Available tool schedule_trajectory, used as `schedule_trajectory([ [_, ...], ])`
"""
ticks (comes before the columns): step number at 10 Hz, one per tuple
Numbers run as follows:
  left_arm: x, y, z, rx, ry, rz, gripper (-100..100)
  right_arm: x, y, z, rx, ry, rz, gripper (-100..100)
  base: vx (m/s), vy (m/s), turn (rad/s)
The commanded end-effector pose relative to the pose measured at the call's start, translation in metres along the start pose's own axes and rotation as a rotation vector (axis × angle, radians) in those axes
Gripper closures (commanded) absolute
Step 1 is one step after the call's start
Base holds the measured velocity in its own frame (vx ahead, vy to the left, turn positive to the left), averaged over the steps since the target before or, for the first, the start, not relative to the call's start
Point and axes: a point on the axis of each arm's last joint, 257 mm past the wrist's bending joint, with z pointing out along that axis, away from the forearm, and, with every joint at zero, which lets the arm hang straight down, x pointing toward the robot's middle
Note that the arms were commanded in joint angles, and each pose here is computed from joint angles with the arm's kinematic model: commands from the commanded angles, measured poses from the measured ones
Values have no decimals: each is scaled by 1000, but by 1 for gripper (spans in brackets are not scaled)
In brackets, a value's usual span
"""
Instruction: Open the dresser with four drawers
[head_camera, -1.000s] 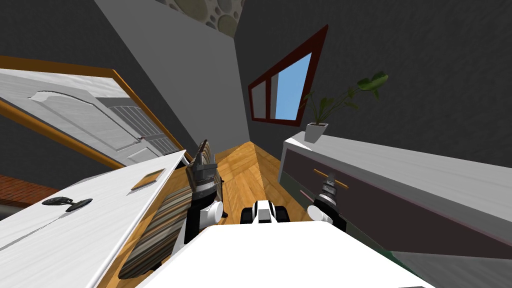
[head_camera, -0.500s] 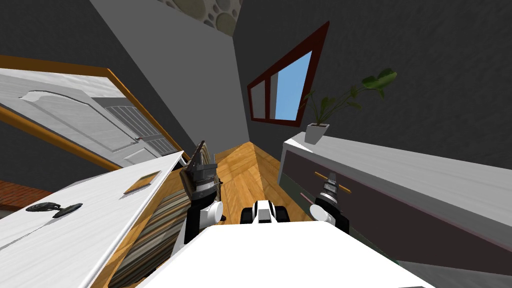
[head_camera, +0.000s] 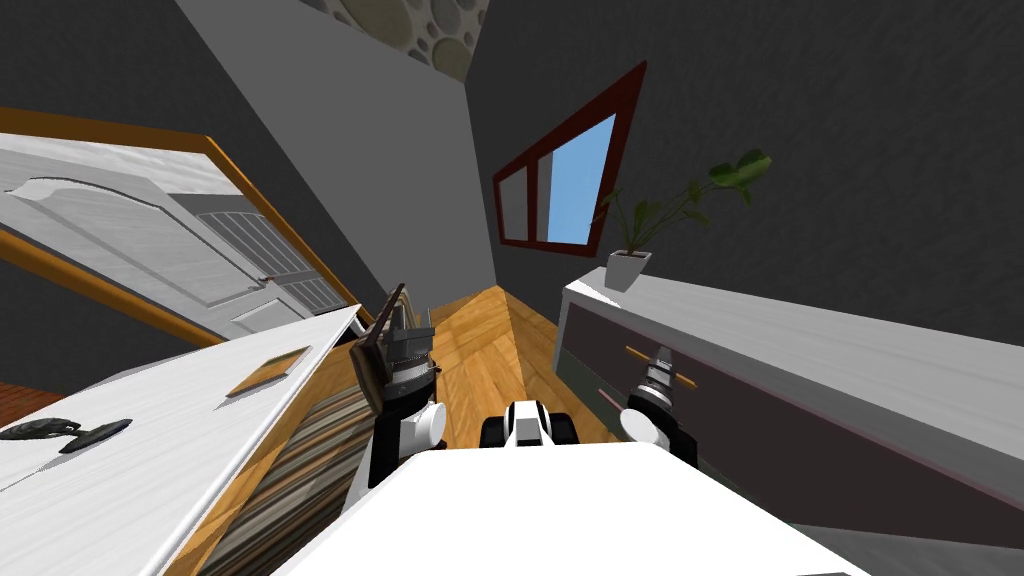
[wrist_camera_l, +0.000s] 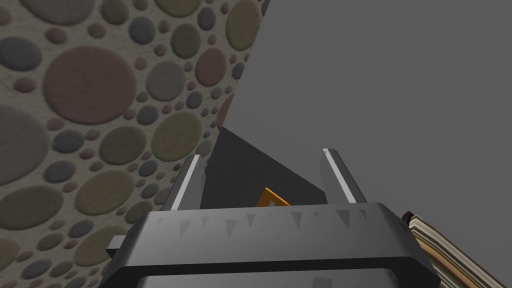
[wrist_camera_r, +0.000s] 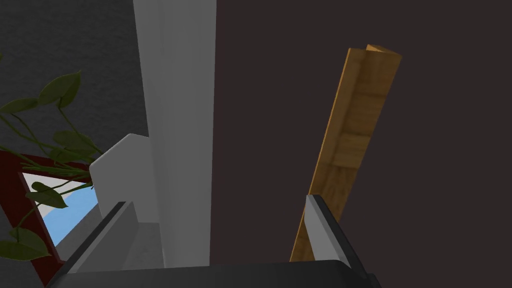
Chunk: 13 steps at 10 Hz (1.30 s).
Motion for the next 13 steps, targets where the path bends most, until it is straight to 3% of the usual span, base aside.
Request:
schedule_trajectory([
  [1,0,0,0,0,0,0,0,-11,2,-4,-40,-8,76,-100,51,-13,2],
  [9,0,0,0,0,0,0,0,-44,27,-49,-220,69,321,-100,42,-22,7],
  [10,0,0,0,0,0,0,0,-46,28,-52,-231,76,334,-100,0,0,0],
  [13,0,0,0,0,0,0,0,-45,26,-49,-224,72,328,-100,24,-37,1],
])
